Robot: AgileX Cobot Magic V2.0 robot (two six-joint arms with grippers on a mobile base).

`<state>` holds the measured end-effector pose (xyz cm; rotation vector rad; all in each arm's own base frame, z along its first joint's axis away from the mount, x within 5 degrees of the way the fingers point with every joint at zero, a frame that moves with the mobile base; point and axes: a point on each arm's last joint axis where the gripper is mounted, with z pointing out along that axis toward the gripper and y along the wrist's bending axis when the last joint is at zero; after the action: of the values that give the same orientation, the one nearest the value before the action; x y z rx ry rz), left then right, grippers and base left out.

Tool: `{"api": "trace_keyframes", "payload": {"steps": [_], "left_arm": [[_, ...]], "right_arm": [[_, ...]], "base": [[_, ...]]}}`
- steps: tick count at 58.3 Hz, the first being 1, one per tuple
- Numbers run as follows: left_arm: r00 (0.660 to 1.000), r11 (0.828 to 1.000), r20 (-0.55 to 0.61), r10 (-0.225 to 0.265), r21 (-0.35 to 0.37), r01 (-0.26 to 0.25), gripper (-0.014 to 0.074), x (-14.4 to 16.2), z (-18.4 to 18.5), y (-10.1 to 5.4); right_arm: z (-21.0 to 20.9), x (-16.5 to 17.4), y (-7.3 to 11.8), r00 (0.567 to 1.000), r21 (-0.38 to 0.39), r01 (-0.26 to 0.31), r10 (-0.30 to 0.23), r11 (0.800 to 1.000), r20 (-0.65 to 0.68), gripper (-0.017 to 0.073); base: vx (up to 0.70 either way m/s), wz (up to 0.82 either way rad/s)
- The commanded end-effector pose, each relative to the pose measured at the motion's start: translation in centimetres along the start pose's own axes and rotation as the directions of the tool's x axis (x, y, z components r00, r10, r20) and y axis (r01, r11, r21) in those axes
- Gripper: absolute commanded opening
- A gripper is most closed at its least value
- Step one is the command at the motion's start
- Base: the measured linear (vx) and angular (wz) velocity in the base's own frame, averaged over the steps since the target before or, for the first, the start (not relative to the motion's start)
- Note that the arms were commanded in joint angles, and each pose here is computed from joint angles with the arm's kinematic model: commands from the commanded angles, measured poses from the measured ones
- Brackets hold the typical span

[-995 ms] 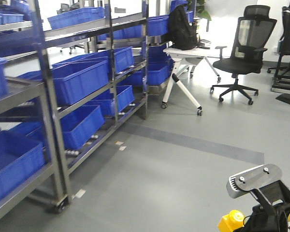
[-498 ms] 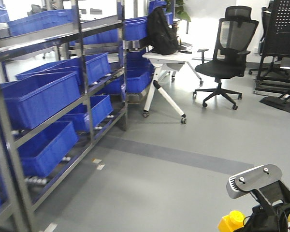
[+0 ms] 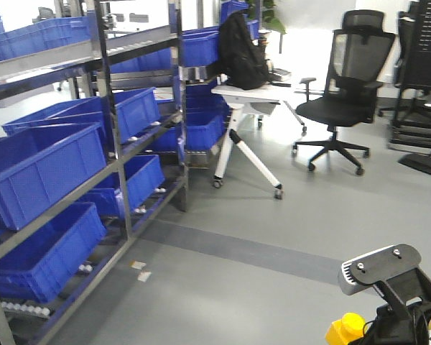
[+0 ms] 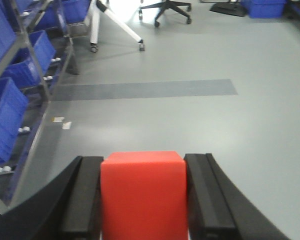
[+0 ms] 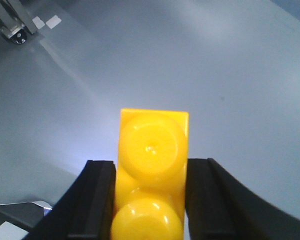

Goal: Pick red and yellow blocks into blue bin
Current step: 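Drive the base to the blue bin on the steel shelf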

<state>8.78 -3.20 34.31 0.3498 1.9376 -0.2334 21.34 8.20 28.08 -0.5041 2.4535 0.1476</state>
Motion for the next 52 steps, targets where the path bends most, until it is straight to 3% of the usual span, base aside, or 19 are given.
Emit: {"api": "trace_keyframes", "payload": {"steps": [1, 52], "left_arm": [[0.995, 1.0, 0.101, -0.012, 0.006, 0.011, 0.0237, -1.42, -0.31, -0.06], [0.995, 1.0, 0.095, -0.012, 0.006, 0.012, 0.0237, -1.42, -0.14, -0.05]], "right_arm": [[-1.0, -1.21, -0.15, 0.995, 0.012, 0.012, -0.013, 1.0, 0.099, 0.0271], [-1.0, -1.19, -0.15, 0.995, 0.011, 0.012, -0.013, 1.0, 0.098, 0.0271]], "base": [[0.44, 0.24], [0.37, 0.33]]}}
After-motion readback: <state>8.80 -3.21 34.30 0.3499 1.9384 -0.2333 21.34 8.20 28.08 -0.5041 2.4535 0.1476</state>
